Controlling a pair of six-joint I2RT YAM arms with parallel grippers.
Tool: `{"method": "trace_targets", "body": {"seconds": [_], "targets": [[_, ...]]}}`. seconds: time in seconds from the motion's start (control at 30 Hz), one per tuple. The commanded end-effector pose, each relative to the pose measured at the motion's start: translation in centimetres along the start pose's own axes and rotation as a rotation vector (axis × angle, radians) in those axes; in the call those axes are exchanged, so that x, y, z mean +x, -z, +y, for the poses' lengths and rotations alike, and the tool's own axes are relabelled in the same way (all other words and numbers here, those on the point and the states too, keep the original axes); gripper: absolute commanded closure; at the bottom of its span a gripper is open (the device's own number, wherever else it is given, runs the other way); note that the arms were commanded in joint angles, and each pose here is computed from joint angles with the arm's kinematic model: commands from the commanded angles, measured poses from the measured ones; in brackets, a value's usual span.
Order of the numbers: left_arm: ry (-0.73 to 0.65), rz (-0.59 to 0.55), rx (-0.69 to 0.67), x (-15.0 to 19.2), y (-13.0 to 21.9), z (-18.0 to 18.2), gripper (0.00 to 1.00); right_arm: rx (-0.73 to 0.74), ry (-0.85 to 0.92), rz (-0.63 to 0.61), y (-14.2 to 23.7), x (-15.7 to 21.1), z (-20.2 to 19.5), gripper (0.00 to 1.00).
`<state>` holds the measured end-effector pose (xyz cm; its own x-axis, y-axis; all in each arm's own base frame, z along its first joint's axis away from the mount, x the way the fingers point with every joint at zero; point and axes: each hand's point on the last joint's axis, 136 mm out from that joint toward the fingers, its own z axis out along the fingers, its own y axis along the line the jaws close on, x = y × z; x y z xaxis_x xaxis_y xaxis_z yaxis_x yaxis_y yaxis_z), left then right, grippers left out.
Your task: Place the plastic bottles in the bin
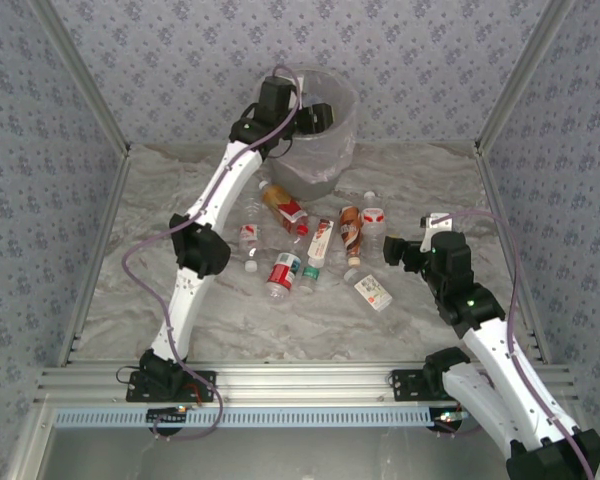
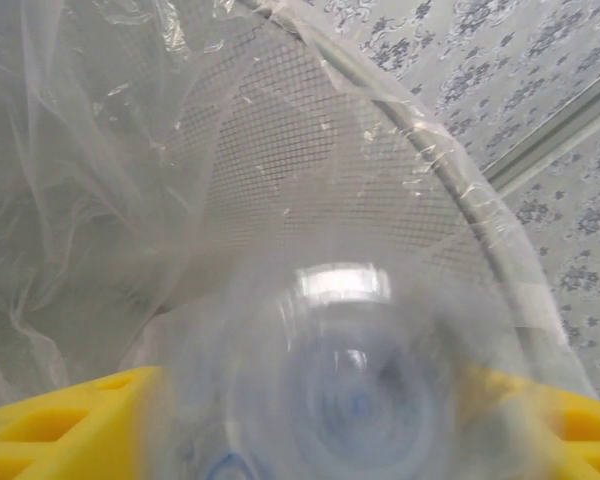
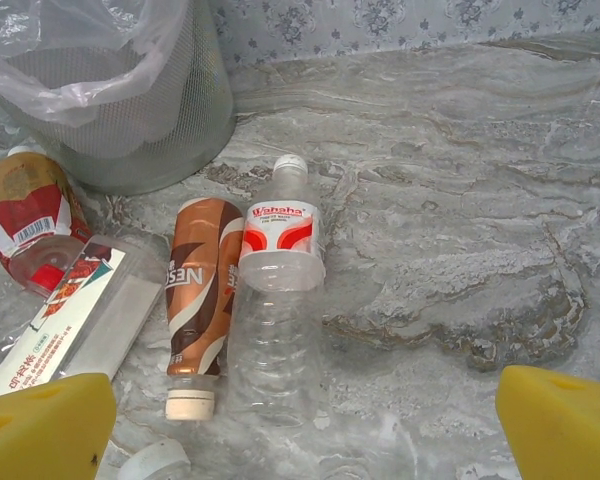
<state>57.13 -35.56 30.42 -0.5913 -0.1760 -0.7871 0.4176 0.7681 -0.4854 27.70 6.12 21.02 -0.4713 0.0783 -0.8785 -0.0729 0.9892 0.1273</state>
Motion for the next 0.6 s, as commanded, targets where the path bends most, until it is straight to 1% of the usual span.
{"method": "trace_targets", "body": {"seconds": [0.0, 0.13, 0.23, 0.33, 0.37, 0.4, 0.57], "targets": [[-0.004, -0.088, 0.135, -4.9, 6.1, -5.7, 0.25, 0.032, -0.013, 0.026, -0.2, 0.9, -0.5, 0.00], [0.006, -0.089, 0.163, -5.5, 7.5, -6.7, 0.23, 0.042, -0.026, 0.047, -0.4, 1.5, -0.7, 0.00], [0.013, -0.085, 0.174, -5.8, 8.7, -7.4, 0.14, 0.078, -0.040, 0.071, -0.6, 2.1, -1.3, 0.00], [0.003, -0.078, 0.201, -6.1, 10.4, -8.4, 0.08, 0.101, -0.050, 0.102, -0.8, 2.9, -1.7, 0.00], [-0.001, -0.077, 0.207, -6.2, 11.0, -8.7, 0.03, 0.104, -0.057, 0.115, -0.8, 3.3, -1.8, 0.00], [-0.006, -0.074, 0.211, -6.4, 11.7, -9.0, 0.01, 0.111, -0.066, 0.132, -0.9, 3.7, -1.9, 0.00], [-0.034, -0.045, 0.218, -6.0, 14.0, -10.2, 0.01, 0.099, -0.099, 0.243, -1.4, 6.4, -1.6, 0.00]]}}
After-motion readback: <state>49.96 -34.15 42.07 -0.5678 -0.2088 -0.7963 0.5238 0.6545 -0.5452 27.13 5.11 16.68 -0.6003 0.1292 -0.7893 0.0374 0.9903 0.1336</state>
